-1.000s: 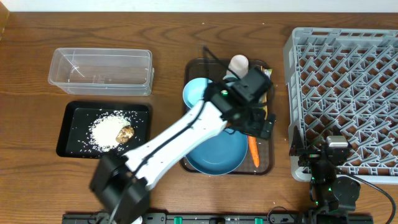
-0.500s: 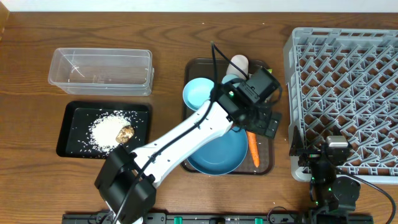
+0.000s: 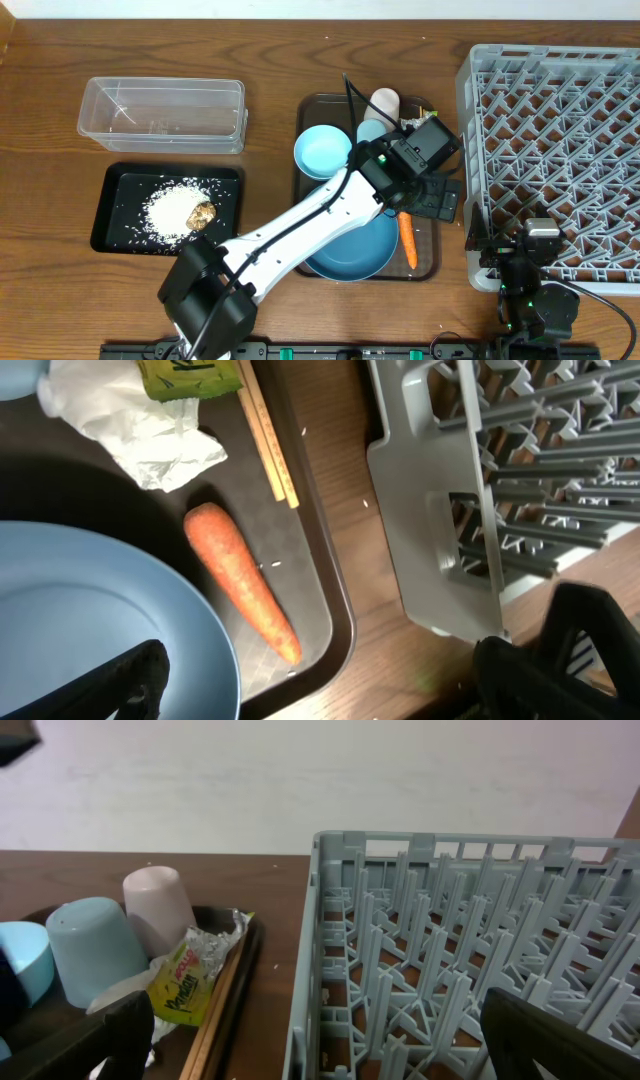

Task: Sort waste into correct bins and load items into the dishwasher rack
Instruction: 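Move the left gripper over the carrot on the brown tray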

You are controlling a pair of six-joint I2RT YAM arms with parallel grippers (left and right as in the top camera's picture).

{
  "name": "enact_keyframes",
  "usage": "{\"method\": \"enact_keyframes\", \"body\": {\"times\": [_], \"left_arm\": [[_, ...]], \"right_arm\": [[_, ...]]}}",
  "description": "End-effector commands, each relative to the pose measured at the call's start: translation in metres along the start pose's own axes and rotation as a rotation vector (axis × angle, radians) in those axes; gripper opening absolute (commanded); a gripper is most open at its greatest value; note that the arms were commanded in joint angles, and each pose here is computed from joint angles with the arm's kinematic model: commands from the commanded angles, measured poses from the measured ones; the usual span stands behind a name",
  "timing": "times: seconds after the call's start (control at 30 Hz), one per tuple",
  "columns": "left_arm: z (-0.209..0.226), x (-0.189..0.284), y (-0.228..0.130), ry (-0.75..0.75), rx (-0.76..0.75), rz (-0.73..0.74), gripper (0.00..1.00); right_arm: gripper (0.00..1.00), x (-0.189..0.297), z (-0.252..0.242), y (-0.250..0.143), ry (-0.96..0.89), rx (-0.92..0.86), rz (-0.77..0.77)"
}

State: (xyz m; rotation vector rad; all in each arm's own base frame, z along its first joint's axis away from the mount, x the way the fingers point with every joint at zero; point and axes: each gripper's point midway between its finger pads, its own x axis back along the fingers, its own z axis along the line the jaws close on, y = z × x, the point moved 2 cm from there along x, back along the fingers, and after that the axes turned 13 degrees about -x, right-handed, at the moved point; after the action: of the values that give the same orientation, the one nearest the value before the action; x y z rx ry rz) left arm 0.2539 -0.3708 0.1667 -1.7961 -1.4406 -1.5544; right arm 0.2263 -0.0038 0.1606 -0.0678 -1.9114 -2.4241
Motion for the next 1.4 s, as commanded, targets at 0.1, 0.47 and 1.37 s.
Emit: {"method": "enact_keyframes", "body": {"times": [0.1,0.47,1.37], "left_arm": [[0.008,-0.035,0.006,0.024,0.043,0.016,0.98],[0.022,-0.055,0.007,0.045,0.07,0.038,0.98],[0.029,-0.074,-0.022,0.076,0.141,0.103,0.98]], "right_arm": [[0.99,0.0,-0.004,0.0,-0.015,0.014,-0.004],[0.99,0.0,-0.004,0.0,-0.014,0.014,-0.004],[0.99,0.0,-0.004,0.0,-0.014,0.014,-0.004]]}}
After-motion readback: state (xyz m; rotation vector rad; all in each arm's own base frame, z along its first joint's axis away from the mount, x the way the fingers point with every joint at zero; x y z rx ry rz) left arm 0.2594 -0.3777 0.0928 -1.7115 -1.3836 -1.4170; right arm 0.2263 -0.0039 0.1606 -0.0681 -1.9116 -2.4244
